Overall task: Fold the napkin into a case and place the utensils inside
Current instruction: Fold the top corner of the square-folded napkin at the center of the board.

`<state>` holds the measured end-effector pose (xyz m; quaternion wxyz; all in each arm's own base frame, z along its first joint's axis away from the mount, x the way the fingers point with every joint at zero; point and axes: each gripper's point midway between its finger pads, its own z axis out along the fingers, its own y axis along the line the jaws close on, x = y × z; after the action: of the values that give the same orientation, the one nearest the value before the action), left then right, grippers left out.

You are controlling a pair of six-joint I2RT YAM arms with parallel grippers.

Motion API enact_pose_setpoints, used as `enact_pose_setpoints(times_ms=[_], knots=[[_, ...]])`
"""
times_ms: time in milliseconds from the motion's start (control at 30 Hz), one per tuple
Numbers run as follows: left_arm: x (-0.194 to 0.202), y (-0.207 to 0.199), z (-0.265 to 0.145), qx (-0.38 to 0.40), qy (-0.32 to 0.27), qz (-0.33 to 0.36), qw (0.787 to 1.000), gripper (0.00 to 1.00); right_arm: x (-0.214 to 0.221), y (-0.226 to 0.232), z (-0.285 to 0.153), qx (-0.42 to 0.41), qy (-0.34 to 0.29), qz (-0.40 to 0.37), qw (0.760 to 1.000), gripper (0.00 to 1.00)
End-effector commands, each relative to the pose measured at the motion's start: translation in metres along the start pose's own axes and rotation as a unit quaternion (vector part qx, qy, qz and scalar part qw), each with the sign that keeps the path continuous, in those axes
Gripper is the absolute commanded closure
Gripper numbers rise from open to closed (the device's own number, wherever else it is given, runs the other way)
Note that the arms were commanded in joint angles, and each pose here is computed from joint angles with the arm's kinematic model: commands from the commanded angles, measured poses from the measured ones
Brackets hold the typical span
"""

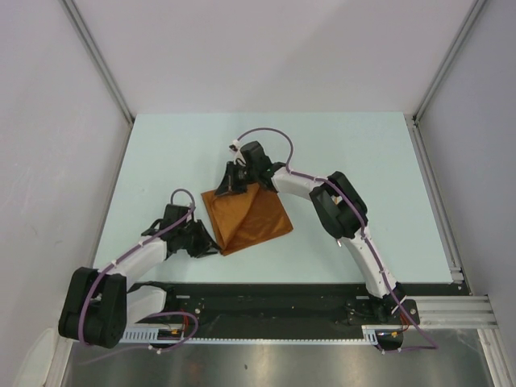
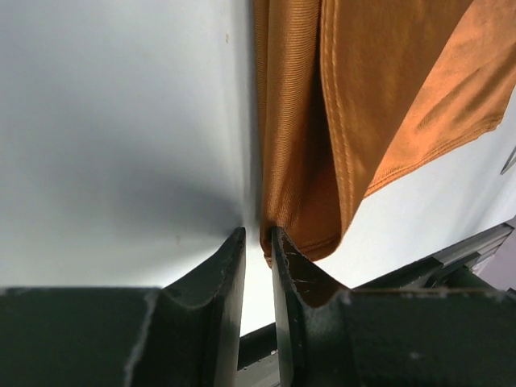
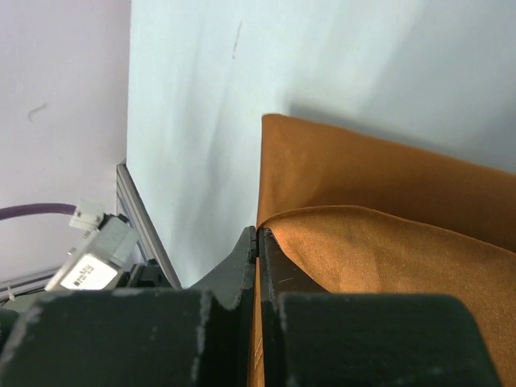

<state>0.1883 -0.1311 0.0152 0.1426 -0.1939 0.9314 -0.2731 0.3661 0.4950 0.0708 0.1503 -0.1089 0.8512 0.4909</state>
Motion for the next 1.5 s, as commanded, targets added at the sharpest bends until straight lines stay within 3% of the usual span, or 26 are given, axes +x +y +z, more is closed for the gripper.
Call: enact_pose_setpoints(times_ms=[0,667,967,1467], knots=[[0.004,-0.006,0.001,0.011,-0.002,0.002,1.000,0.76,-0.022,0.018,0.002,-0.030,-0.027,-0.013,0.999,1.00],[-0.004,-0.016,-0.013,0.007,-0.019,0.011,1.000,0.73,-0.017,0.014,0.014,-0.038,-0.020,-0.002,0.999,0.99],[0.012,-0.018,-0.003,0.030,0.009,0.012,0.999,0.75,-0.015,0.016,0.019,-0.044,-0.017,0.003,0.999,0.98],[0.009,-0.001,-0.006,-0.035,-0.004,0.016,0.999,0.73,-0.010,0.010,0.021,-0.039,-0.007,0.010,0.999,0.94]])
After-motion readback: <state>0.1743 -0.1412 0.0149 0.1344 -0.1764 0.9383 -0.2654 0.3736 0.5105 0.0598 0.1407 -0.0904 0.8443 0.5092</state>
